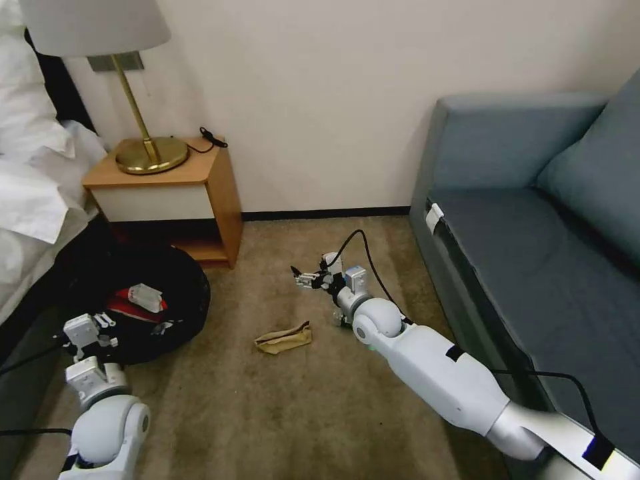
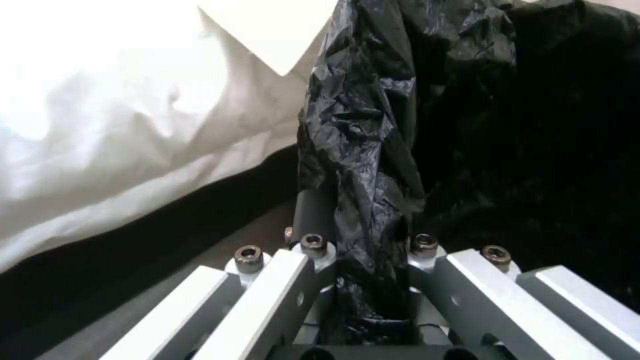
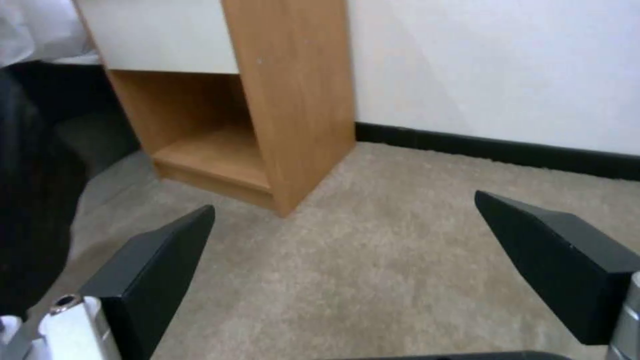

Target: Pick up the trash bin, then pick up the garbage on the floor and place it into the trash bin.

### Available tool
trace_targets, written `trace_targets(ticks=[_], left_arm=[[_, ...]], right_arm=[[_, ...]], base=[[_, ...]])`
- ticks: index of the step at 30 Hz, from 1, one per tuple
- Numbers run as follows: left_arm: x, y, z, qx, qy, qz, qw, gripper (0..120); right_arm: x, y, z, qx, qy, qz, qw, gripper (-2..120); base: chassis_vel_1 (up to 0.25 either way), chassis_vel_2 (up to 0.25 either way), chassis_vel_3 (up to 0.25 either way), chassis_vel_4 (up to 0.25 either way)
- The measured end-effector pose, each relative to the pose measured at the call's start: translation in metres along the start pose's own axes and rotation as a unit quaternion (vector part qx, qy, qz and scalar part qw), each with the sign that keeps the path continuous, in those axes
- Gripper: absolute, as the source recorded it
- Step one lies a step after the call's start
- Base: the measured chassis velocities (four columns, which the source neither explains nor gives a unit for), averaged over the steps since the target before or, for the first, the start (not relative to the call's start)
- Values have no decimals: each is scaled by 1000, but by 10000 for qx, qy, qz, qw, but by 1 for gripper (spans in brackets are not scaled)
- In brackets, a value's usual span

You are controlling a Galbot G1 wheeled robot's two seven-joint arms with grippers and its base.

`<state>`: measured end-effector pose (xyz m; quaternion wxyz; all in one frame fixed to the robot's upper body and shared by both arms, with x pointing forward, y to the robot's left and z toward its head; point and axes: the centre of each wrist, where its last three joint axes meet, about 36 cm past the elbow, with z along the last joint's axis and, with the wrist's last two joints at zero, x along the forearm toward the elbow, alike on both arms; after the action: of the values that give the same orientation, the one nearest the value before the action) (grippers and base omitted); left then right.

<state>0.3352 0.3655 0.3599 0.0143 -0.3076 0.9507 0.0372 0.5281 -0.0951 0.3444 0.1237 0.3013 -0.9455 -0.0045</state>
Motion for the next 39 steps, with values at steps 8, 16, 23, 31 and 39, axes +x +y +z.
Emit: trace_targets(ticks=[8, 16, 23, 31, 39], left_arm=[[1, 1, 0, -14, 9, 11, 10000, 7], [1, 7, -1, -70, -2, 3, 10000, 7], [-2, 10, 2, -97, 21, -24, 9999, 7], [-3, 7, 1, -68, -1, -12, 10000, 7], [1, 4, 4, -81, 18, -20, 10000, 7]], right_arm=[[-4, 2, 2, 339, 55, -363, 9988, 100], [-36, -32, -7, 1306, 627, -1612, 9762, 100], [-80, -39, -21, 1905, 1569, -2341, 9404, 100], [-123, -33, -19, 2816, 2236, -2855, 8884, 100], [-128, -7, 34, 3037, 2739, -3082, 8589, 100]], base=[[-8, 10, 4, -7], [0, 0, 0, 0], [0, 0, 0, 0], [0, 0, 0, 0], [0, 0, 0, 0]])
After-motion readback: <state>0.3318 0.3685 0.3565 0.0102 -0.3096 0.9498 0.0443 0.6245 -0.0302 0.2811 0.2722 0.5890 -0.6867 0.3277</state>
